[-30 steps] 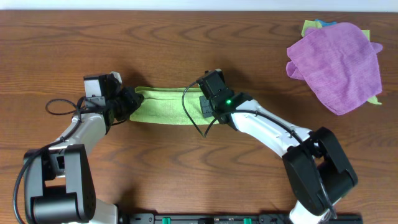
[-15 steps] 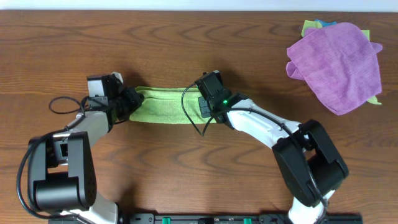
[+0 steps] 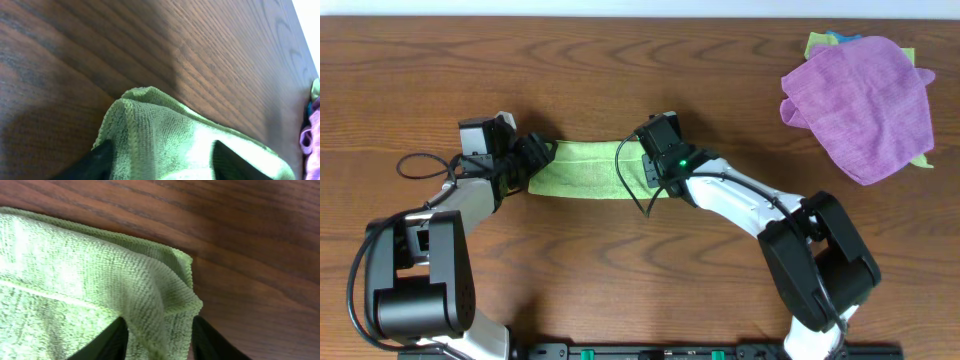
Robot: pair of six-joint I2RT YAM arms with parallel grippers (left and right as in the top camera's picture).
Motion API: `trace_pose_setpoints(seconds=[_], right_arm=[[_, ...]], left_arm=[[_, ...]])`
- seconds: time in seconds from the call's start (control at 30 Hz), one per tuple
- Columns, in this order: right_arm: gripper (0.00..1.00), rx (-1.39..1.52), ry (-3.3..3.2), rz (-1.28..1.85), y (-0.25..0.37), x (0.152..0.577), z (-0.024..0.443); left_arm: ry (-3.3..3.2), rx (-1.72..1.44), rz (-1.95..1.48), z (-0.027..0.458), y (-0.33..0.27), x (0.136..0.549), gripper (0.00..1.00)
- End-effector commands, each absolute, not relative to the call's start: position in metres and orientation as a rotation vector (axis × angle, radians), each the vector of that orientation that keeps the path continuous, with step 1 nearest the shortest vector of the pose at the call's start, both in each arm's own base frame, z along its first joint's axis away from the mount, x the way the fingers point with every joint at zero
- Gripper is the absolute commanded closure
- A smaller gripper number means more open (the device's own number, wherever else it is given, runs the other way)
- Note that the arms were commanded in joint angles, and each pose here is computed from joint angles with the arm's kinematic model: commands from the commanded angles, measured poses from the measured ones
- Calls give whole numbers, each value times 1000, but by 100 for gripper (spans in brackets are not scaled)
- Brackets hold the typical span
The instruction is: Fold the cloth
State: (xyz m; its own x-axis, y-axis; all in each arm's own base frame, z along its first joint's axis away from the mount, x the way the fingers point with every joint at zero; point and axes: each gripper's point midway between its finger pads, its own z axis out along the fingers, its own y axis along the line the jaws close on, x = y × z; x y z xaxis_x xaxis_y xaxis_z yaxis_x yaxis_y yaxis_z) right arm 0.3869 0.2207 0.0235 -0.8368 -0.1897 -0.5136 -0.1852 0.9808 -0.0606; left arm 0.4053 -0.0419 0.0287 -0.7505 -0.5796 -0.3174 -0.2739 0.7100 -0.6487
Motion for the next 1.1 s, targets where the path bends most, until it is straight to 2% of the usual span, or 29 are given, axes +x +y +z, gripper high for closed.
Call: trace_pose_setpoints(seconds=[0.0, 0.13, 0.23, 0.47, 0.57, 0.67, 0.77, 0.87, 1.07], right_arm=[[56, -245, 2576, -38, 213, 388, 30], [52, -181, 2555, -2, 211, 384, 57], [45, -88, 2553, 32, 204, 375, 81], [26, 138, 2632, 268, 202, 331, 127], [23, 194, 2677, 358, 203, 314, 137], [19, 230, 2743, 403, 204, 300, 133], [15, 278, 2795, 445, 206, 290, 125], [10, 375, 2832, 452, 201, 283, 112], [14, 461, 2863, 648, 206, 274, 77]], left_arm=[[2379, -588, -823, 41, -44, 418, 22], [2335, -546, -851, 64, -46, 429, 20], [2350, -528, -839, 78, -46, 432, 20], [2492, -533, -805, 73, -46, 413, 34], [2539, -531, -789, 66, -46, 404, 38], [2568, -538, -750, 61, -43, 399, 41], [2599, -541, -700, 56, -43, 395, 54], [2642, -503, -625, 49, -49, 389, 63], [2672, -424, -397, 40, -57, 388, 75]])
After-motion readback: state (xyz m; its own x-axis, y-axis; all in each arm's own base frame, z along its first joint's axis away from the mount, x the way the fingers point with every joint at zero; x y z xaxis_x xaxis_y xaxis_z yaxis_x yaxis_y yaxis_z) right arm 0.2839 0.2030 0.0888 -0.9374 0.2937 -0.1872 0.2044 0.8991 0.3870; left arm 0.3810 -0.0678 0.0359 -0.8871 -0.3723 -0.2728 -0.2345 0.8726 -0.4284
